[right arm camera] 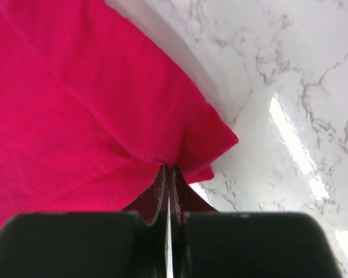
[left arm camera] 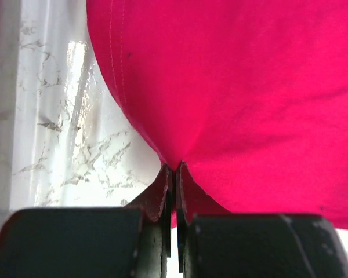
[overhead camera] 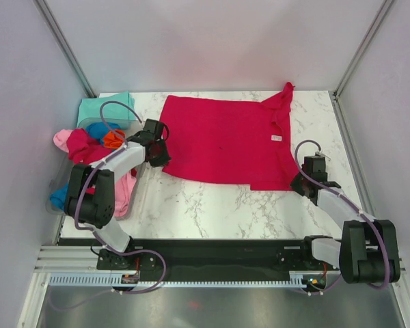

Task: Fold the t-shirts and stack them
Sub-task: Flatten the tshirt out

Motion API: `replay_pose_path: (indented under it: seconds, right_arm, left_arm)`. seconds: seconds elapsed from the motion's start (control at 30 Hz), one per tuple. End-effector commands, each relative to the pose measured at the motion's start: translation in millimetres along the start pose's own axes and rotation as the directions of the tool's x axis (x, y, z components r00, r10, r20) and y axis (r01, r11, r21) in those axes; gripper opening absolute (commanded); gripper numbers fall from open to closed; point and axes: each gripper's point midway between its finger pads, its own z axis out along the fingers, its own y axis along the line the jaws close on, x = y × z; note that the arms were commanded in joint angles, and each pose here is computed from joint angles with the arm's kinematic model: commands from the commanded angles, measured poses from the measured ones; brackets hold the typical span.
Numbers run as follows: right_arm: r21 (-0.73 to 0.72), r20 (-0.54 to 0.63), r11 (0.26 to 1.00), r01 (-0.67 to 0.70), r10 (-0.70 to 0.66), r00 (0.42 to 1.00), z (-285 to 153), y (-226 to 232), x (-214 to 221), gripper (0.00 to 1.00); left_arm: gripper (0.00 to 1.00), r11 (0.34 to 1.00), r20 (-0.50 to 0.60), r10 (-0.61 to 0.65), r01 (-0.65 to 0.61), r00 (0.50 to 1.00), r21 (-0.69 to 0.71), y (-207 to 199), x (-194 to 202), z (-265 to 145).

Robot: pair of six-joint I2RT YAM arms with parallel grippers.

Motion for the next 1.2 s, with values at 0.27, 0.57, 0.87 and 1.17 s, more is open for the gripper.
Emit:
replay_pose_path:
  seconds: [0.27,0.57,0.87,1.17]
  right_arm:
    - [0.014,0.269,0.996,-0.086,0.079,0.96,-71.9,-2.0,-83.7,0.0]
    - [0.009,0.357,0.998,-0.062,0.055,0.933,-119.9,21.1,-146.4,0.0]
    - [0.017,0.035,1.0,0.001,-0.002,0.999,1.2,37.7,-163.8,0.57]
    - [0.049,0.06,0.998,-0.045,0.042,0.997,-39.0,-4.1,-92.1,0.75]
  left_arm:
    - [0.02,0.989,0.139,0.058,-0.077,0.989,0.13,-27.4,-43.6,-91.4]
    - [0.06,0.967,0.232,0.125,-0.17,0.965,0.188,-50.8,-85.7,-151.0]
    - [0.48,0.968,-0.145,0.198,-0.17,0.969,0.186,-66.9,-58.9,-36.1]
    - [0.79,0.982,-0.029,0.119,-0.114,0.992,0.148,-44.4,-31.0,-49.1]
